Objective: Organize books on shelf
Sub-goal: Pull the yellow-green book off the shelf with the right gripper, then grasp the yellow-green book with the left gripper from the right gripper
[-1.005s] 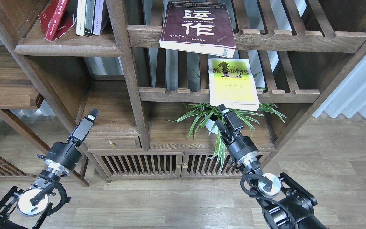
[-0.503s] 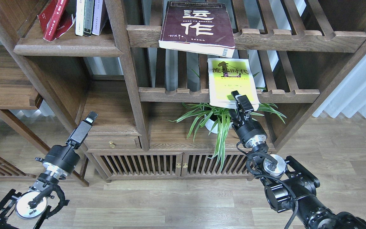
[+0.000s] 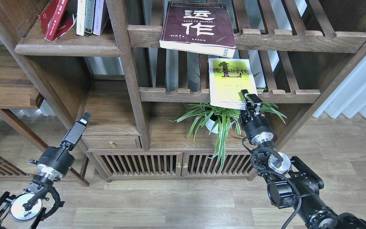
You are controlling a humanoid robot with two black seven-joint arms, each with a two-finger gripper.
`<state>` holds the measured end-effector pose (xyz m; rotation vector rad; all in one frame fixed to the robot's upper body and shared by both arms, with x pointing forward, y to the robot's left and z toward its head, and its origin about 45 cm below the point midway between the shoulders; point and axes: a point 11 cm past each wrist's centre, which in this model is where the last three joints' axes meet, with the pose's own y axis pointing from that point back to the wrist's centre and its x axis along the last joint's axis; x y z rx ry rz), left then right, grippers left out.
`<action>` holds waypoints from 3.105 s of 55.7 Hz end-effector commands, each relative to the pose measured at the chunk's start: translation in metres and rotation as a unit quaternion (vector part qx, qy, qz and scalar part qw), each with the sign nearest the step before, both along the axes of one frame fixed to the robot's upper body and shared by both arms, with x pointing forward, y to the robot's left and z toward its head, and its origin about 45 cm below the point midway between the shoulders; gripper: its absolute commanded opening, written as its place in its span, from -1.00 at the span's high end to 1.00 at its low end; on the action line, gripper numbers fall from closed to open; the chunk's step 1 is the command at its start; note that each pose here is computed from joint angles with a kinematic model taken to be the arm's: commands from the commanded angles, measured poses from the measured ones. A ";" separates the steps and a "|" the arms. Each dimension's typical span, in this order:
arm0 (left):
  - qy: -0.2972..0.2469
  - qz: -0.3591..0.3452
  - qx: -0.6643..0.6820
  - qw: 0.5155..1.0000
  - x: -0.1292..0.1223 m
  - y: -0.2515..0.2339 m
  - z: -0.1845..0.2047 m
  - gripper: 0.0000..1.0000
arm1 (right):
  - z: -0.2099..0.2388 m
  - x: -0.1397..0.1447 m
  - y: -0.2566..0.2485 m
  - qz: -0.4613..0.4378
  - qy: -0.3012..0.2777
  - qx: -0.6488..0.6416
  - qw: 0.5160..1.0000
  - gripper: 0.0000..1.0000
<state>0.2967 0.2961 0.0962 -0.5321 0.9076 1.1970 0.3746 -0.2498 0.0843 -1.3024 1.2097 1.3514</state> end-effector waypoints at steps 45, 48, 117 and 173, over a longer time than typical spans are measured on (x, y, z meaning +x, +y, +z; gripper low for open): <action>0.076 0.038 -0.026 0.996 -0.037 0.014 -0.046 -1.00 | 0.013 -0.153 0.109 0.163 -0.026 0.127 0.978 0.90; 0.083 0.036 -0.033 0.995 -0.041 0.011 -0.049 -1.00 | 0.009 -0.161 0.113 0.177 -0.019 0.125 0.976 0.89; 0.157 -0.108 -0.207 0.960 -0.077 -0.127 -0.050 -0.85 | -0.042 -0.214 0.151 0.323 0.068 0.102 0.938 0.80; 0.165 -0.101 -0.166 0.967 -0.071 -0.078 -0.053 0.98 | -0.047 -0.221 0.152 0.361 0.054 0.035 0.930 -0.97</action>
